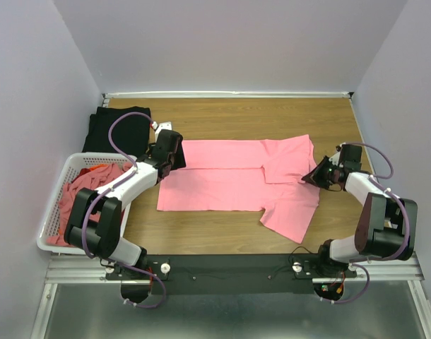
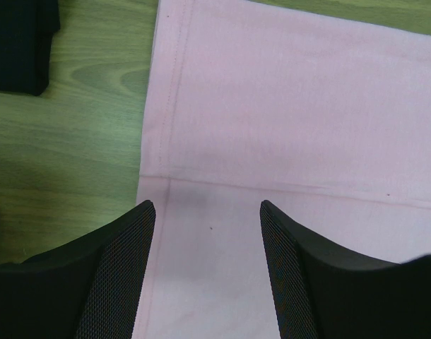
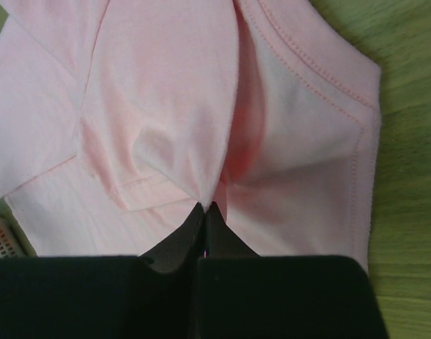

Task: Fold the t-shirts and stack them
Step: Fold the tshirt

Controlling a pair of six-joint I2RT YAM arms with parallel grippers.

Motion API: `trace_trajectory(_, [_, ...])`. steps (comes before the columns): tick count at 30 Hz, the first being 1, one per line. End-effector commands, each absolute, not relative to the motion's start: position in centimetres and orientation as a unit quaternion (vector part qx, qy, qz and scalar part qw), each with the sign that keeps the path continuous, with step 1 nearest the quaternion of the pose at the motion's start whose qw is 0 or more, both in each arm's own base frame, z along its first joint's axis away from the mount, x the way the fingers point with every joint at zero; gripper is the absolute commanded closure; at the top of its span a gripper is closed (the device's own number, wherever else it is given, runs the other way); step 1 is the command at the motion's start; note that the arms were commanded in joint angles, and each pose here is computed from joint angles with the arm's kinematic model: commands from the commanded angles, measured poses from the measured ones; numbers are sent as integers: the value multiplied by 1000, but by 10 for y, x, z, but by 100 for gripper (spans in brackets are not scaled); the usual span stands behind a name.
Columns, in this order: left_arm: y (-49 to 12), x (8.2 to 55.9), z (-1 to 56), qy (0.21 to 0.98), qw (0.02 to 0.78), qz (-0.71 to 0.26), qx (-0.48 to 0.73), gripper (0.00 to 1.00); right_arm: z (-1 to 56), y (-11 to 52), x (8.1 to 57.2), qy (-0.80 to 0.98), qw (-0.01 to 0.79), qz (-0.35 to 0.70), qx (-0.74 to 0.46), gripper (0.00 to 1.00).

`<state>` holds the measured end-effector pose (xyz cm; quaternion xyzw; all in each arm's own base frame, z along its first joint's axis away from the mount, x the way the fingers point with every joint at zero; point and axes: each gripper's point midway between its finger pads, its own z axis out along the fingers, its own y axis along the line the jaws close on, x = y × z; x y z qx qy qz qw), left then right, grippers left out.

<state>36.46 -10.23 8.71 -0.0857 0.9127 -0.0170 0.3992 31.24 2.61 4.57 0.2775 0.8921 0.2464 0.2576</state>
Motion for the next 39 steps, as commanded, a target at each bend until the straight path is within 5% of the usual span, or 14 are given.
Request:
trace_trajectory(1, [-104, 364, 91, 909, 409, -21, -80, 31, 53, 8, 313, 898, 253, 205, 296, 95])
trace_trajectory(12, [-105, 365, 88, 911, 404, -19, -77, 31, 43, -2, 312, 905, 202, 181, 327, 89])
trace_trajectory(16, [-104, 364, 85, 914, 397, -15, -77, 30, 36, 1, 301, 914, 162, 179, 325, 66])
trace_trajectory(21, [-101, 379, 91, 913, 398, -6, -93, 30, 84, -20, 341, 909, 252, 154, 294, 44])
trace_trajectory(30, [-96, 442, 76, 921, 369, 1, -127, 31, 101, -36, 451, 896, 321, 187, 242, 43])
trace_trajectory(39, [-98, 469, 36, 934, 328, -9, -139, 32, 72, -36, 497, 897, 329, 216, 202, 45])
